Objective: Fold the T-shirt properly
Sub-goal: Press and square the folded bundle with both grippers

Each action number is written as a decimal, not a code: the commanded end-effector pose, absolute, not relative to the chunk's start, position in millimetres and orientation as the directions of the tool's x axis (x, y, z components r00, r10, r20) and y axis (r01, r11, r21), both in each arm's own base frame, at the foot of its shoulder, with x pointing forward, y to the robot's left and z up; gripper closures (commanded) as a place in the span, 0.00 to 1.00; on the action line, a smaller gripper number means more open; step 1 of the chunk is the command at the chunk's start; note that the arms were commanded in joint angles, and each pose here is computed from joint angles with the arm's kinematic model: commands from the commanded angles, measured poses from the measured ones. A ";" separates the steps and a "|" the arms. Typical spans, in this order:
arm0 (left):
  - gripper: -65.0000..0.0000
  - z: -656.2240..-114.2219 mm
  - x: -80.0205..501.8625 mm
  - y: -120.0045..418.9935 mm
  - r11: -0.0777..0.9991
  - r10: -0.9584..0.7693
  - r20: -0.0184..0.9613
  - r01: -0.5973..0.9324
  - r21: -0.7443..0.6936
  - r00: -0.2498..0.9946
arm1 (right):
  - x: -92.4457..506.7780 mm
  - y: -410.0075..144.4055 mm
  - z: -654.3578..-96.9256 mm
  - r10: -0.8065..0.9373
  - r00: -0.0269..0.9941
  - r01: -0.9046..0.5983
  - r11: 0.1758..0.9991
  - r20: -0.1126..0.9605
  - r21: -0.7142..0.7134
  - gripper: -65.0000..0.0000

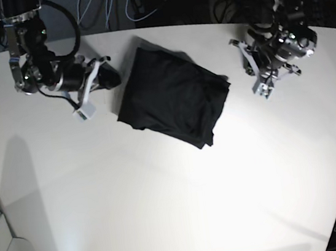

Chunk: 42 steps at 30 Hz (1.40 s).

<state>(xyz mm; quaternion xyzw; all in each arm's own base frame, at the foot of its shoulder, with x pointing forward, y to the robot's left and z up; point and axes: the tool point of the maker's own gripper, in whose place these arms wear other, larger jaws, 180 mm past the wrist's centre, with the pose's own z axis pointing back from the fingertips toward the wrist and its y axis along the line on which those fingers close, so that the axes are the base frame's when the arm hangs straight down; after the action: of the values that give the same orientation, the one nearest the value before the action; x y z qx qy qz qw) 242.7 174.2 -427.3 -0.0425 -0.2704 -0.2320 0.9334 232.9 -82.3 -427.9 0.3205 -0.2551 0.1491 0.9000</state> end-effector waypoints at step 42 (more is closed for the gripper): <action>1.00 -437.5 334.0 71.1 0.854 -0.222 0.685 0.477 -0.206 0.694 | 250.5 -31.8 -410.4 0.231 0.777 -0.570 0.653 0.585 0.499 1.00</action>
<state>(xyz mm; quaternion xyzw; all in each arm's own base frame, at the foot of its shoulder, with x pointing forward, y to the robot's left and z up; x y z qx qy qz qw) 335.6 69.0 -433.7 -0.2015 -0.3560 -0.1831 0.8939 240.5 -33.9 -422.8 0.3391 -0.2203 0.2297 0.8853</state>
